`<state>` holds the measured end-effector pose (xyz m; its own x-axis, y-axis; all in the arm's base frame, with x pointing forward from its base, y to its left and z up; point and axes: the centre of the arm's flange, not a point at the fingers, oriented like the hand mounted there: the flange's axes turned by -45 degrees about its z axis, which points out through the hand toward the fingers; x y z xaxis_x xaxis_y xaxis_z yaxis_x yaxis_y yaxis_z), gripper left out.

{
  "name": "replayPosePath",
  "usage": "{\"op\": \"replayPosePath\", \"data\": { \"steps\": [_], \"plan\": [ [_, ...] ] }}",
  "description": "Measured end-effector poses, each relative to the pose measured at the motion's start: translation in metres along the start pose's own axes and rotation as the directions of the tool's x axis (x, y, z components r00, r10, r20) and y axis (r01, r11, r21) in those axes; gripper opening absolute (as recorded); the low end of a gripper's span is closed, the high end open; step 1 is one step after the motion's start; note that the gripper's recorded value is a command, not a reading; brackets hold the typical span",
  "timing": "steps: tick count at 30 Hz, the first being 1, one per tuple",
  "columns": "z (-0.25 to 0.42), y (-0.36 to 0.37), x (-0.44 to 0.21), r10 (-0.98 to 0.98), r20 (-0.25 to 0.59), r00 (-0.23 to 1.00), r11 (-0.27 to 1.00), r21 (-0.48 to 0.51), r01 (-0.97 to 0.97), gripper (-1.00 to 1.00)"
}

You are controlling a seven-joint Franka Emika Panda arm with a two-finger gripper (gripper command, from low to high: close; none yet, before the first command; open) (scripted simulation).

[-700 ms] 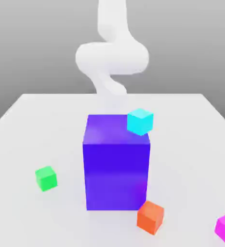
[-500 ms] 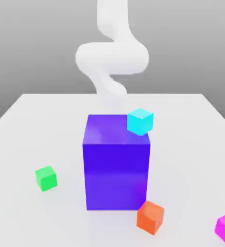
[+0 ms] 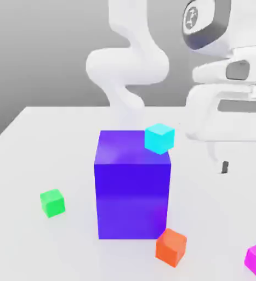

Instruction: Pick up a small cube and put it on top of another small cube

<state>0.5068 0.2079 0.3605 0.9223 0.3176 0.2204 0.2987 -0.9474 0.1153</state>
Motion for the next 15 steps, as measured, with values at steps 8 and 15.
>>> {"op": "replayPosePath", "data": {
  "steps": [8,15],
  "plan": [
    [0.117,-0.084,-0.035,-0.114,0.158,0.981,0.99,0.103,0.098,0.0],
    [0.208,-0.12,-0.067,-0.15,0.201,0.968,0.982,0.145,0.122,-1.0]
  ]
}}
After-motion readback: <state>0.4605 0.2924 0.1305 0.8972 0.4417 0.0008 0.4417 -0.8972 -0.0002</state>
